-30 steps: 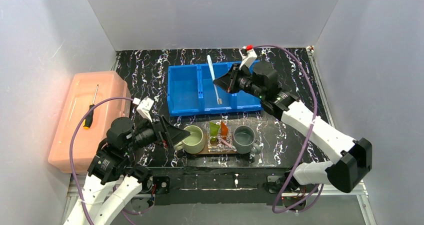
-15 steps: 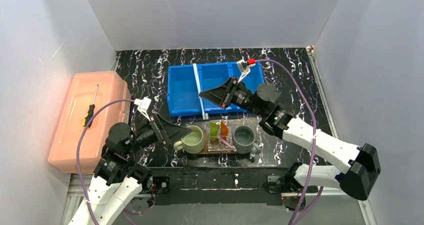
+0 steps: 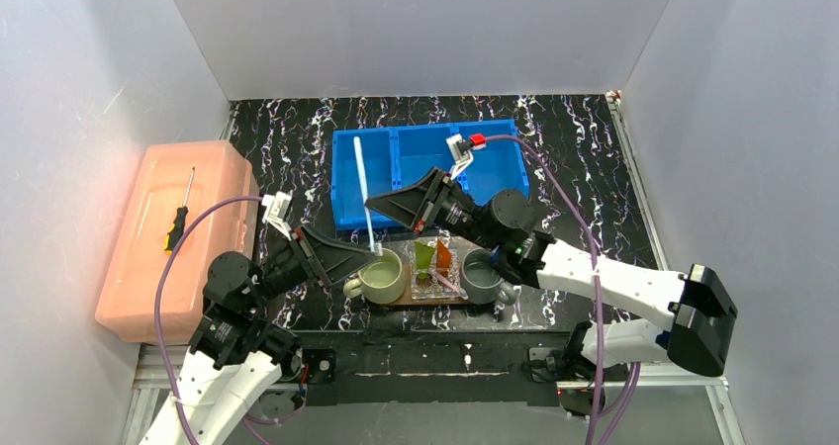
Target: Prepare toiletry sets of a toothbrush and toothpaste on the tray
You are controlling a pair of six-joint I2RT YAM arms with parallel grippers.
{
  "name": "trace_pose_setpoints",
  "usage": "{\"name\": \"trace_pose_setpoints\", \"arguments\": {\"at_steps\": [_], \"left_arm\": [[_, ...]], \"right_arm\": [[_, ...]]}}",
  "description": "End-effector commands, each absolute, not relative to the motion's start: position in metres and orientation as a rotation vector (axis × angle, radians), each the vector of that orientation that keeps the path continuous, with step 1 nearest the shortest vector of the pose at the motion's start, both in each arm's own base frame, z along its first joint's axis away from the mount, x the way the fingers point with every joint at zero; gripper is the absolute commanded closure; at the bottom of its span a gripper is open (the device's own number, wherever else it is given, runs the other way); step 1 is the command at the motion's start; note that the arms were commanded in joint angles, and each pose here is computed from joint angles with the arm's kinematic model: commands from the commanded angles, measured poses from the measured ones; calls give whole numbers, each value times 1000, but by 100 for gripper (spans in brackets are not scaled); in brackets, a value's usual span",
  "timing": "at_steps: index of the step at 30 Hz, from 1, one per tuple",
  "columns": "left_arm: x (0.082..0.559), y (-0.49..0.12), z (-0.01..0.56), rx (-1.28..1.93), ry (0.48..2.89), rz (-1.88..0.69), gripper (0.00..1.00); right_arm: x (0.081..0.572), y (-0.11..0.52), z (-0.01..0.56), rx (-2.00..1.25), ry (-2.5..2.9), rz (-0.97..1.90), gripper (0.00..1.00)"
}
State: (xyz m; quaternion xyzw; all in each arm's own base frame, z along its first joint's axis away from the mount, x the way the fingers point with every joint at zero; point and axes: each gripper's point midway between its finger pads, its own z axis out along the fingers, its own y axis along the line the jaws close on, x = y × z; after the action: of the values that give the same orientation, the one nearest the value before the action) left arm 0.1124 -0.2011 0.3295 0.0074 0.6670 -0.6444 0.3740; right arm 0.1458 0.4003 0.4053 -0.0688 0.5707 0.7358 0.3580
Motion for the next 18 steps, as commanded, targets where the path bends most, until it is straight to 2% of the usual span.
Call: {"name": "trace_pose_setpoints", "arguments": {"at_steps": [1, 18], "left_arm": [[101, -198, 352, 81, 1629, -1679, 35], [89, -194, 371, 114, 1571, -1693, 63]], "right_arm": [[141, 398, 435, -110, 1325, 1978, 99], [137, 411, 427, -62, 1314, 1985, 99]]}}
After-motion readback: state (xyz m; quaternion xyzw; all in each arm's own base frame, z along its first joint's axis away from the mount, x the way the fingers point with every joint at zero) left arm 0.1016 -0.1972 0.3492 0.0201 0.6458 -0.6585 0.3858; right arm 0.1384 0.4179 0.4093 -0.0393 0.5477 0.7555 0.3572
